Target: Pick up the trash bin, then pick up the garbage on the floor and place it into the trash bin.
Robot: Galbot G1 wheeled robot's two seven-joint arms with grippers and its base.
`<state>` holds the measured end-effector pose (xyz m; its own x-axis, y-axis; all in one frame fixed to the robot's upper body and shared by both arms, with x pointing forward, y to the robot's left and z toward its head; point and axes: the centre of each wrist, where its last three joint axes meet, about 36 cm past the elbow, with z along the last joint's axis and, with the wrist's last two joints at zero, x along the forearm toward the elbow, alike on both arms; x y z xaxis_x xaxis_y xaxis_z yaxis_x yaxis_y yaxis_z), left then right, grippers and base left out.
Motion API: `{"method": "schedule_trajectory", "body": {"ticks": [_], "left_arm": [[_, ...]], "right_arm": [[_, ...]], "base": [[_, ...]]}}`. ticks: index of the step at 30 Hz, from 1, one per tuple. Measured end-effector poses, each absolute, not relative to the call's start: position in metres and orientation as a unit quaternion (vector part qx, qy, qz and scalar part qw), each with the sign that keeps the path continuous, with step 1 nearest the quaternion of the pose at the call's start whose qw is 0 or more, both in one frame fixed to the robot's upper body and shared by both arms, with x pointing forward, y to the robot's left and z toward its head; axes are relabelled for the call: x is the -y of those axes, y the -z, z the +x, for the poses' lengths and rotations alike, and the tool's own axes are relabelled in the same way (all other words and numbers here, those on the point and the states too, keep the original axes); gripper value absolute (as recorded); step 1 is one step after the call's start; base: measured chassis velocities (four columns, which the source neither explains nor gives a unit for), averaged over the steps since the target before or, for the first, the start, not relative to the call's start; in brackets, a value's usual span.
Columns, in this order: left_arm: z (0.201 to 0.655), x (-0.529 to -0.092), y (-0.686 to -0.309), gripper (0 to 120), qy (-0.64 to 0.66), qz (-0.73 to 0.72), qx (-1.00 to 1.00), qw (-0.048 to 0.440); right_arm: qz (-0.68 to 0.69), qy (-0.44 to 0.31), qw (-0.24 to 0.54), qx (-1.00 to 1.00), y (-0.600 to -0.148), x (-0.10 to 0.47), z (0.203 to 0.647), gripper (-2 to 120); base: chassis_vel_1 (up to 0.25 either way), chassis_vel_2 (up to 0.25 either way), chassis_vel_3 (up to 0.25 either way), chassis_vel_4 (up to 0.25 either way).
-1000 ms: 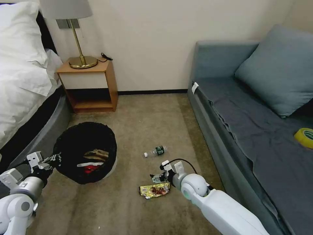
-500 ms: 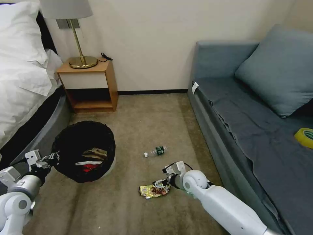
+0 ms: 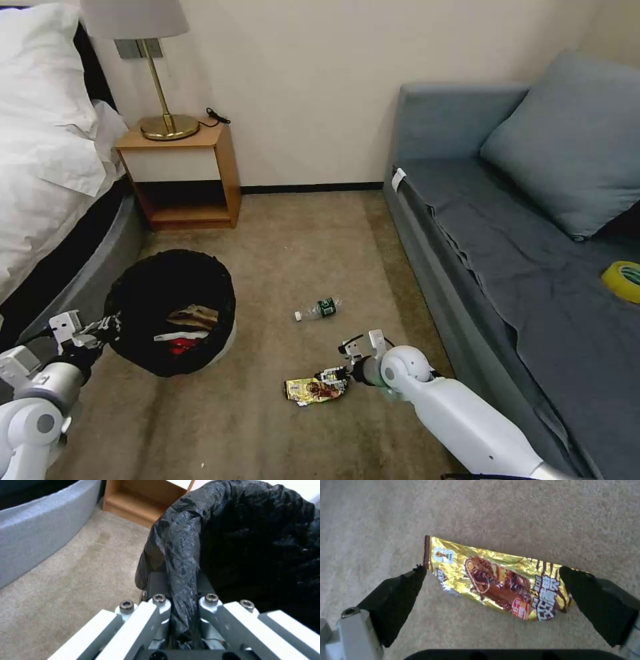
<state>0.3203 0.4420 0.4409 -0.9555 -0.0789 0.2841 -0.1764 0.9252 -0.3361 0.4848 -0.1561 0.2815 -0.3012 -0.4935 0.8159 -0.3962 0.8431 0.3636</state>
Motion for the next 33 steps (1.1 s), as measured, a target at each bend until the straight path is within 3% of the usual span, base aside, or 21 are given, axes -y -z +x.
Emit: {"method": "schedule_trajectory", "body": {"ticks": [16, 33], "left_arm": [[0.322, -0.443, -0.435, 4, -0.182, 0.068, 0.971, 0.138], [0.324, -0.449, -0.436, 4, -0.175, 0.069, 0.972, 0.139]], "right_arm": [[0.251, -0.001, 0.546, 0.799, -0.258, 0.173, 0.502, 100], [0.264, 0.007, 0.561, 0.785, -0.235, 0.162, 0.490, 100]], "base": [[0.000, 0.000, 0.000, 0.000], [0.000, 0.000, 0.000, 0.000]]}}
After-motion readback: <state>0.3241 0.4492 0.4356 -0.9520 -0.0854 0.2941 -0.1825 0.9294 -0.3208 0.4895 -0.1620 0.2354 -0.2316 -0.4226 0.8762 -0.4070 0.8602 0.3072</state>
